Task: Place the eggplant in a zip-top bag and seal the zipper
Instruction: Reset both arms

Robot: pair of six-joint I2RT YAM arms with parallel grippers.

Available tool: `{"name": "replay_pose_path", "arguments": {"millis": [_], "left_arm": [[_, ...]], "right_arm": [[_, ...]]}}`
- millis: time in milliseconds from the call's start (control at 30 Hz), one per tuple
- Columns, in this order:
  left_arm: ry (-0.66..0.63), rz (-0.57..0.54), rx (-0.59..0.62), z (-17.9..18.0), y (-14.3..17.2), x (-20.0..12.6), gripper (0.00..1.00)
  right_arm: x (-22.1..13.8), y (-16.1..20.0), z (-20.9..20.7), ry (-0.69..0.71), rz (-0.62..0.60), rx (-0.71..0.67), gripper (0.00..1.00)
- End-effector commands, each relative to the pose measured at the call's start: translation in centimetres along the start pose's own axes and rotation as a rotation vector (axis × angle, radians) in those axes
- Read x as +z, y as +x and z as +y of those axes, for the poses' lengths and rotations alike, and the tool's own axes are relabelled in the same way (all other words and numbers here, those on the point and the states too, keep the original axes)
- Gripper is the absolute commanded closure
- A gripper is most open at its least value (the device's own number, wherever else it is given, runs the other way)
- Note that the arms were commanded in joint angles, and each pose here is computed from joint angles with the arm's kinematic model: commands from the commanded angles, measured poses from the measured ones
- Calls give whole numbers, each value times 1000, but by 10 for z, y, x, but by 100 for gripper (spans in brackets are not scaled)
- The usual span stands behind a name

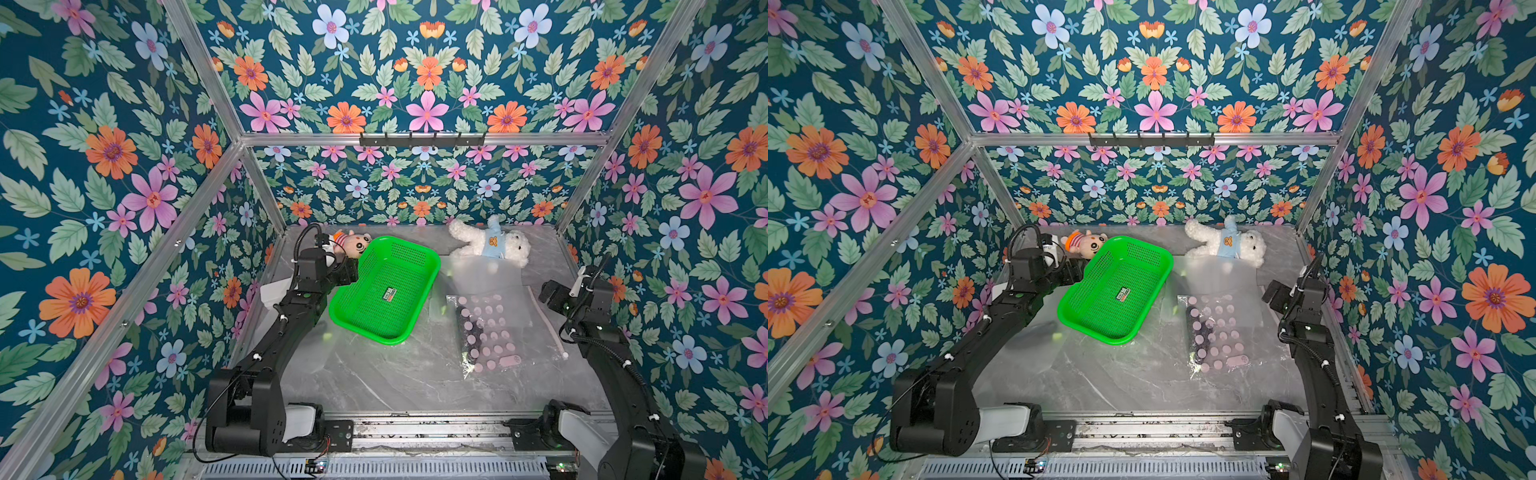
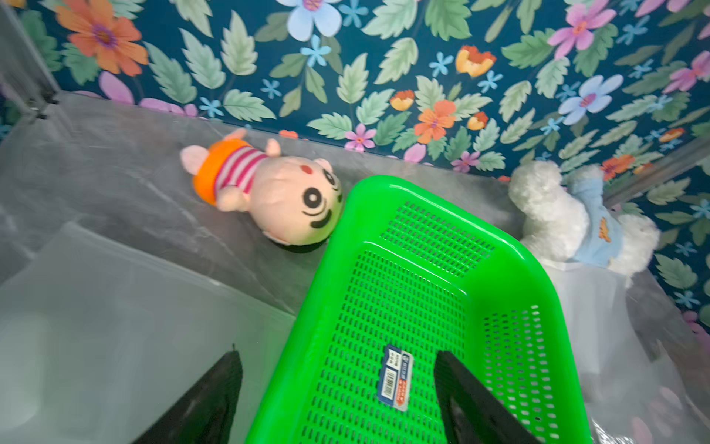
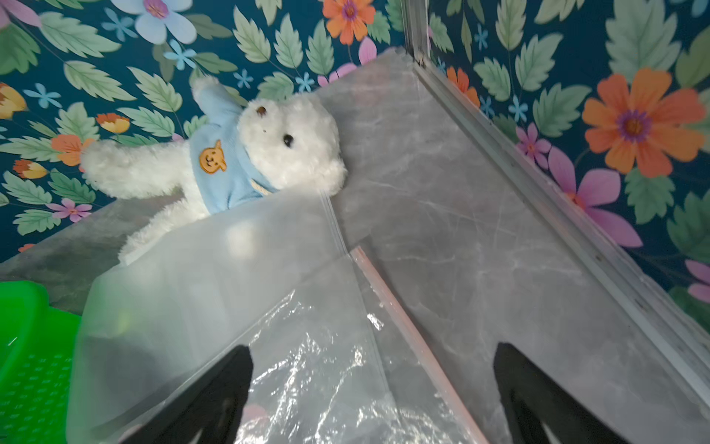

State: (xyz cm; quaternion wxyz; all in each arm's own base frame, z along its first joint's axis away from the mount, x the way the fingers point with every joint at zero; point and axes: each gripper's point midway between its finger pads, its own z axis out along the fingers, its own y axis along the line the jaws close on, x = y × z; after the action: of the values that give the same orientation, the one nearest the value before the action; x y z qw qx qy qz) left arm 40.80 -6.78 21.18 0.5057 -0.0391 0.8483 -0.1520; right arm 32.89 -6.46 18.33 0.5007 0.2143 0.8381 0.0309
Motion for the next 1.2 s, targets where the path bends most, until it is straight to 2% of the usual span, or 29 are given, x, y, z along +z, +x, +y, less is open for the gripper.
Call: {"name": "replay_pose_path", "arguments": {"millis": [0, 100, 200, 367, 500, 600, 667, 733, 800, 900, 933, 967, 1167], "left_arm": [[-165, -38, -38, 40, -3, -12, 14], [-268, -61, -74, 71, 4, -24, 11], [-413, -106, -92, 101, 16, -41, 10], [-554, -232, -44, 134, 40, -58, 8], [-572, -246, -2, 143, 57, -48, 1], [-577, -269, 15, 150, 66, -33, 1], [-580, -321, 36, 153, 68, -29, 1], [-560, -380, 71, 148, 56, -26, 1], [-532, -347, 99, 145, 62, -14, 1], [-435, -399, 212, 120, 72, -6, 1], [-429, -400, 218, 118, 71, -5, 1], [-435, -350, 206, 121, 76, -1, 1], [-439, -359, 204, 122, 74, 0, 1]], "right_arm": [[-4, -27, 19, -38, -173, -85, 1], [-3, -20, 37, -95, -217, -136, 1], [2, -9, 36, -99, -213, -115, 1], [12, 17, 28, -100, -185, -76, 1], [16, 23, 27, -107, -180, -63, 1], [17, 20, 27, -105, -196, -63, 1], [17, 19, 29, -108, -195, -69, 1], [17, 19, 29, -111, -196, -71, 1], [16, 19, 29, -111, -198, -73, 1], [18, 20, 26, -98, -201, -77, 1], [19, 21, 25, -93, -201, -83, 1], [21, 23, 24, -86, -200, -86, 1], [34, 18, 21, -57, -248, -138, 1]]}}
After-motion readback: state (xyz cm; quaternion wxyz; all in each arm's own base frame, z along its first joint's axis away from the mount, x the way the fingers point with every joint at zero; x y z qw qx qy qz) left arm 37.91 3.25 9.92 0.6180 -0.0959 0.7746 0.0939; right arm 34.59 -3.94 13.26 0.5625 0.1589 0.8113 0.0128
